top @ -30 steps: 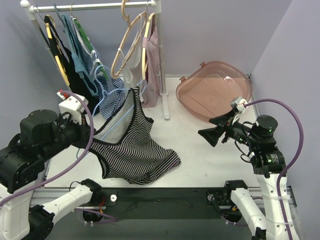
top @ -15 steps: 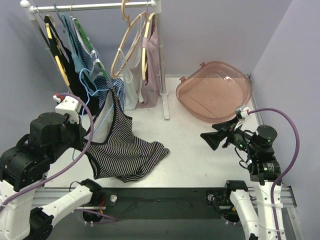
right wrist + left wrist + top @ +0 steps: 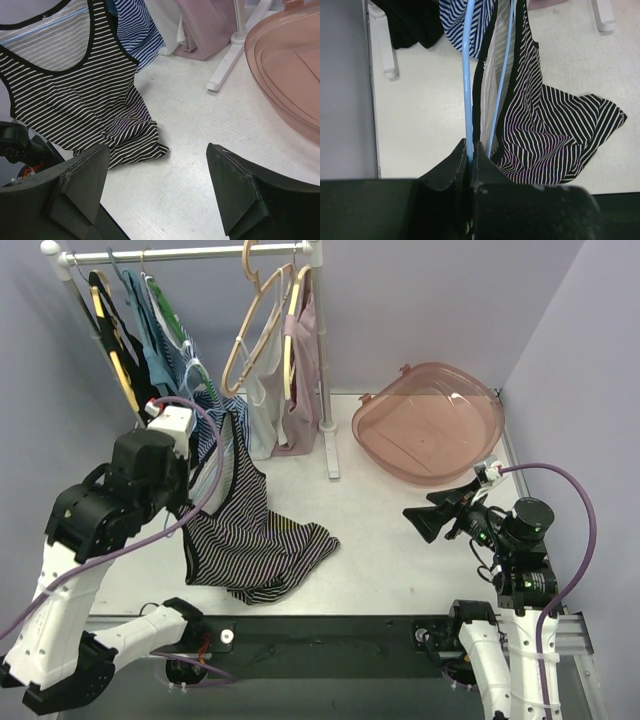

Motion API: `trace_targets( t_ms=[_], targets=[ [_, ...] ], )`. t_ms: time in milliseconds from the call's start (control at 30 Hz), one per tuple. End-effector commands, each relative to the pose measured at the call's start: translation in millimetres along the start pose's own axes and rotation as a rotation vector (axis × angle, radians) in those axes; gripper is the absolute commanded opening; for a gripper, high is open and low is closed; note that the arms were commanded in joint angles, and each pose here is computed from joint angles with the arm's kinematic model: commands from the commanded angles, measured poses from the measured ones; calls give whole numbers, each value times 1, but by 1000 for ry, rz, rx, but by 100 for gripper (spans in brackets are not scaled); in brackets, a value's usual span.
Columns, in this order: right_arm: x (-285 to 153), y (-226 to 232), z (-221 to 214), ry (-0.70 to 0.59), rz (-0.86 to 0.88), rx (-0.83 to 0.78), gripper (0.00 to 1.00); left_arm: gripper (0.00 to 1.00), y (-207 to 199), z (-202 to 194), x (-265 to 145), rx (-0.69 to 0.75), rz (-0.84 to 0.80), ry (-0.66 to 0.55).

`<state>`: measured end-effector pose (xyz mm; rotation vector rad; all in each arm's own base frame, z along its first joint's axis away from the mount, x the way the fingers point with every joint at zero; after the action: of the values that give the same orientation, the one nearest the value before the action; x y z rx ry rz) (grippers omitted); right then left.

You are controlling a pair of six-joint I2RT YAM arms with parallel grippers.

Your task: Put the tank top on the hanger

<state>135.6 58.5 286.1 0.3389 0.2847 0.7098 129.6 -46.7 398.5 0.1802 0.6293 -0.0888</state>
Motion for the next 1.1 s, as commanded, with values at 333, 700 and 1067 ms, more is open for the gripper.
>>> trace_targets(
  t_ms=[333, 700, 1067],
  targets=[
    [-4, -1, -5, -42, -11, 12, 80, 0, 2, 71, 28, -63, 90, -174],
    [-5, -3, -9, -51, -30, 27, 80, 0, -6, 94, 37, -104, 27, -212],
    [-6, -5, -11, -65, -43, 39, 81, 0, -7, 130, 48, -144, 32, -272]
  ],
)
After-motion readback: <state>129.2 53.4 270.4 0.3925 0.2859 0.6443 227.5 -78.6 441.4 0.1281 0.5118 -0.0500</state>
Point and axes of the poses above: each gripper's point midway between its finger pads, its own x axis out along the fingers, its own y axis along the line the jaws close on, z = x × y, the point moved 9 cm from there along -x, back along the fingers, and after that the axes turned 4 degrees about x, right-handed, at the moved point
